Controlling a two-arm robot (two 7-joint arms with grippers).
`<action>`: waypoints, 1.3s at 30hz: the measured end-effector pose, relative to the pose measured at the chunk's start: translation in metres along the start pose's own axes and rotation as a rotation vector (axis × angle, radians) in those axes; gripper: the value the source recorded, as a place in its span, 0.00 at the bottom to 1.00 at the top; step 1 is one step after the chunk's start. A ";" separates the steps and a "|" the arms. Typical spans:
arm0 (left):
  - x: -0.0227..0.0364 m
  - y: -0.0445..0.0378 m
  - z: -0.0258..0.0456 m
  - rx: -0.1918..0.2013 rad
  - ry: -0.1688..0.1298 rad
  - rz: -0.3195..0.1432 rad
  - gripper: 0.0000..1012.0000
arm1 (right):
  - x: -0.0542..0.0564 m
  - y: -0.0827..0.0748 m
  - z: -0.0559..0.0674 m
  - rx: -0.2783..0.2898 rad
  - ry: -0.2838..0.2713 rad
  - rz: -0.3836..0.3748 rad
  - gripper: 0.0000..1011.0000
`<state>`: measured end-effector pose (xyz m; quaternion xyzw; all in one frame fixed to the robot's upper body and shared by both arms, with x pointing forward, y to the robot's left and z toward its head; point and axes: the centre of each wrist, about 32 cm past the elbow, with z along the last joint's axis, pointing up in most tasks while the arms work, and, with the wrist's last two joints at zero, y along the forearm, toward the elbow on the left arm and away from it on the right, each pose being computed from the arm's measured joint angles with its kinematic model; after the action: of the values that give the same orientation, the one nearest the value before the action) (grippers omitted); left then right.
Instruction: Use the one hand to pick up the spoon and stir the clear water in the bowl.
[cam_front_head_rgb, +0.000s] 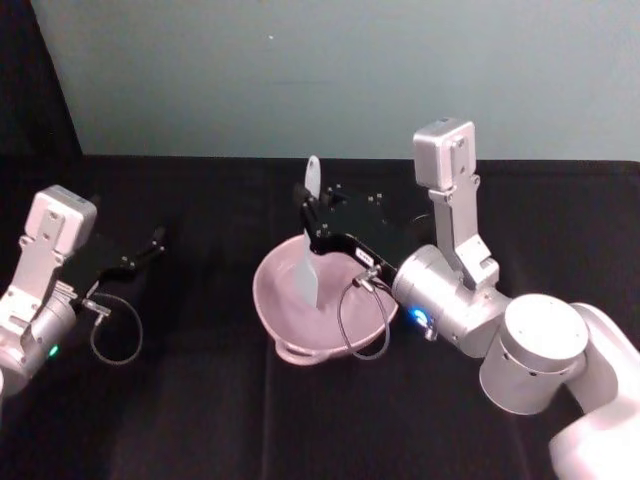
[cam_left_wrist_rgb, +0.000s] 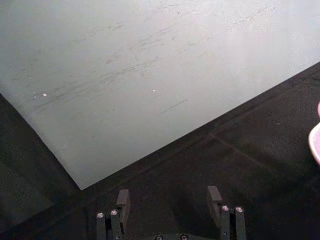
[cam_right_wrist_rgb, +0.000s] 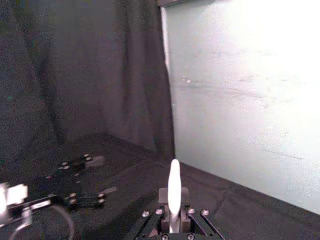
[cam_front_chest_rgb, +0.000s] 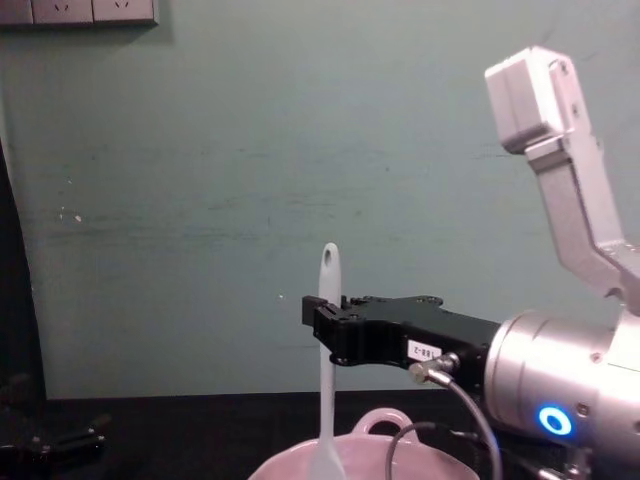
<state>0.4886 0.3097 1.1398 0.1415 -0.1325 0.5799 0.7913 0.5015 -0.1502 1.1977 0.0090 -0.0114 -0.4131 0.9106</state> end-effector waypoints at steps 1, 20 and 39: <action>0.0000 0.0000 0.0000 0.000 0.000 0.000 1.00 | 0.001 0.003 -0.002 0.003 -0.003 -0.018 0.11; 0.0000 0.0000 0.0000 0.000 0.000 0.000 1.00 | 0.025 -0.014 0.004 -0.003 -0.069 -0.092 0.11; 0.0000 0.0000 0.0000 0.000 0.000 0.000 1.00 | -0.002 -0.036 0.011 -0.039 0.005 0.073 0.11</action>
<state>0.4886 0.3097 1.1398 0.1415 -0.1325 0.5800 0.7913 0.4728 -0.1723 1.2079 -0.0080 -0.0014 -0.3798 0.9250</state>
